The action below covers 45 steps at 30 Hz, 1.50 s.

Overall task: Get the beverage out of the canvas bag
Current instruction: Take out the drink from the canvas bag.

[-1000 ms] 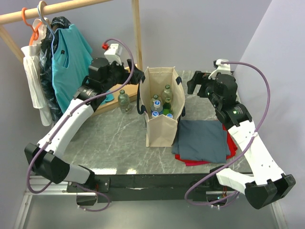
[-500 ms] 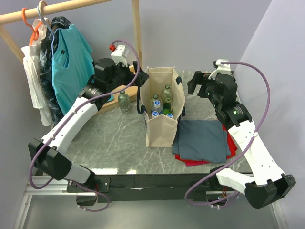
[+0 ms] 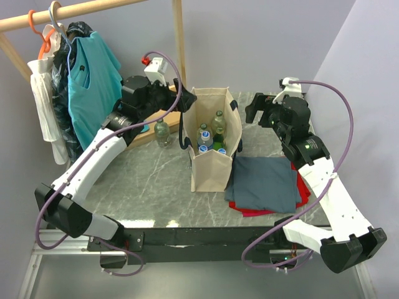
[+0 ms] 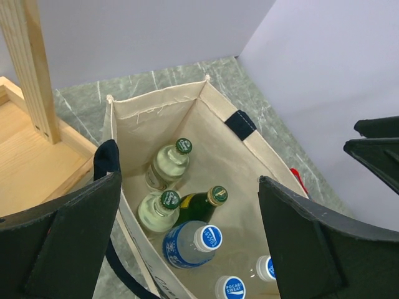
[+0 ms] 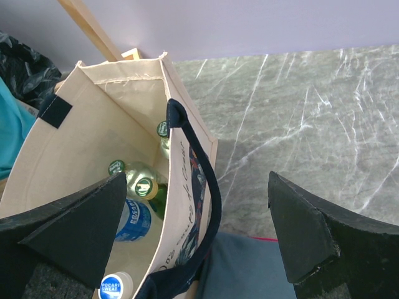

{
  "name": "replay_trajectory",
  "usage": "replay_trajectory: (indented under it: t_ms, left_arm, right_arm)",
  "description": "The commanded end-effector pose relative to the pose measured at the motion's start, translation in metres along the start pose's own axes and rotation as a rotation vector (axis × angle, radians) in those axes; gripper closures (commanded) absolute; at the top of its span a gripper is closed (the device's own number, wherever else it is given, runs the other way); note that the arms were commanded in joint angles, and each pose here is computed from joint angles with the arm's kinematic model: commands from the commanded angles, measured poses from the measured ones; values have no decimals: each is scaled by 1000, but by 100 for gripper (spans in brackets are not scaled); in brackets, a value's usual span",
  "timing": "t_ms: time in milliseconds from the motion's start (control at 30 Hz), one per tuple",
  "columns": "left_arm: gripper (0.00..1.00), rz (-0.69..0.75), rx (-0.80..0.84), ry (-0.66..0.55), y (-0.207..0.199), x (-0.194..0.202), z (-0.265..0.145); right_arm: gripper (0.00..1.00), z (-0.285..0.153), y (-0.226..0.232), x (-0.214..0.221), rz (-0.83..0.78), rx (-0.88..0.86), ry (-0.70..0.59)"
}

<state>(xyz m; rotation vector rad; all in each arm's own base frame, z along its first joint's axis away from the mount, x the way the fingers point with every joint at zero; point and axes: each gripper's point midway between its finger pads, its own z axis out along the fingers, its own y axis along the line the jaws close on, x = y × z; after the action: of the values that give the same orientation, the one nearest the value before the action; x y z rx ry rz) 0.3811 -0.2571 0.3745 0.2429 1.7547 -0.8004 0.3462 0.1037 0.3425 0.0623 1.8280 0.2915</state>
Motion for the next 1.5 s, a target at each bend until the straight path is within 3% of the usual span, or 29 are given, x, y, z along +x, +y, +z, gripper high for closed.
replay_trajectory:
  t_ms: [0,933,1467]
  left_arm:
    - [4,1,67,-115,-25,-39,-20]
    - [4,-12,22,-136,-17,-37,-13]
    - [4,57,80,-78,-33,-49,28]
  right_arm:
    - [0,-3,5,-13,6,-20,-38]
    - [0,-11,8,-19,8,-34,-50]
    - [0,-16,6,-20,-3,-26,-40]
